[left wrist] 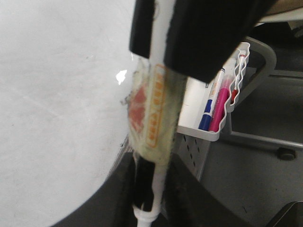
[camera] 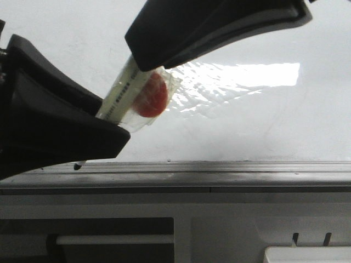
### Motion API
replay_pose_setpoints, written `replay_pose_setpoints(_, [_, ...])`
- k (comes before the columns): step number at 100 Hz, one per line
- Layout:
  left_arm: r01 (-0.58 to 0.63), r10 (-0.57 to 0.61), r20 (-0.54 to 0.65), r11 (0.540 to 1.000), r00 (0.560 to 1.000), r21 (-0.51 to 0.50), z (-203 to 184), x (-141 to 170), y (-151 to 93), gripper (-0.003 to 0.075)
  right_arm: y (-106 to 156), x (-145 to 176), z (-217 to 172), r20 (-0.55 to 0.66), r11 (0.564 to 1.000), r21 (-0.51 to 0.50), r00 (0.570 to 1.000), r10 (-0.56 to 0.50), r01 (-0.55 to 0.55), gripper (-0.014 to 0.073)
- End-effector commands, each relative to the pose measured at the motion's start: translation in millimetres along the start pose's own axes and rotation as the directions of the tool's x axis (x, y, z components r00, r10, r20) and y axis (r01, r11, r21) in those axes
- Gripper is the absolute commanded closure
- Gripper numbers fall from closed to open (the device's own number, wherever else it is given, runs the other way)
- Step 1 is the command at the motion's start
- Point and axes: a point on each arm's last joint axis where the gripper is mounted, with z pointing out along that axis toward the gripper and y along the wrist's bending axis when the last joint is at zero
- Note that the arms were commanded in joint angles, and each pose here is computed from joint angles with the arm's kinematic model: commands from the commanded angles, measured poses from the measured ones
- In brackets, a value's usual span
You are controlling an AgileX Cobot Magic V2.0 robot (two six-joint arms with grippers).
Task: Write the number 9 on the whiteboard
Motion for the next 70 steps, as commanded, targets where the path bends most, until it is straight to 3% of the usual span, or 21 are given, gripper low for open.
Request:
replay_pose_setpoints(1, [0.058,-0.052,0.134,0.997,0.99,-0.041,-8.7,-20.2,6.5,0.0494,-0.7,-18.5,-8.0,0.118,0.999,0.021,0.992,-0.036,0.034,0.0671])
replay_pose_setpoints(7, [0.072,-0.061,0.179,0.996,0.982,-0.055,-14.4,-24.6,8.4,0.0412,-1.2,-18.9,-8.0,0.121,0.998,0.029,0.991,-0.055,0.051,0.0671])
replay_pose_setpoints(15, [0.095,-0.079,0.222,0.993,0.972,-0.065,-22.9,-28.9,10.2,0.0361,-1.3,-20.0,-8.7,0.134,0.998,0.032,0.989,-0.055,0.052,0.0671])
replay_pose_setpoints(33, [0.148,-0.115,0.327,0.986,0.938,-0.078,-49.6,-37.9,13.8,0.0363,-6.3,-22.2,-12.5,0.154,0.999,0.049,0.988,-0.029,0.021,0.067])
replay_pose_setpoints(48, [0.248,-0.188,0.44,0.965,0.878,-0.083,-77.0,-44.0,19.5,0.0364,-19.0,-31.0,-25.8,0.205,0.994,0.093,0.978,0.045,-0.065,0.067])
replay_pose_setpoints(70, [0.313,-0.179,0.492,0.928,0.852,-0.204,-91.2,-40.5,38.3,0.0365,-35.6,-59.5,-40.7,0.236,0.977,0.138,0.964,0.127,-0.162,0.067])
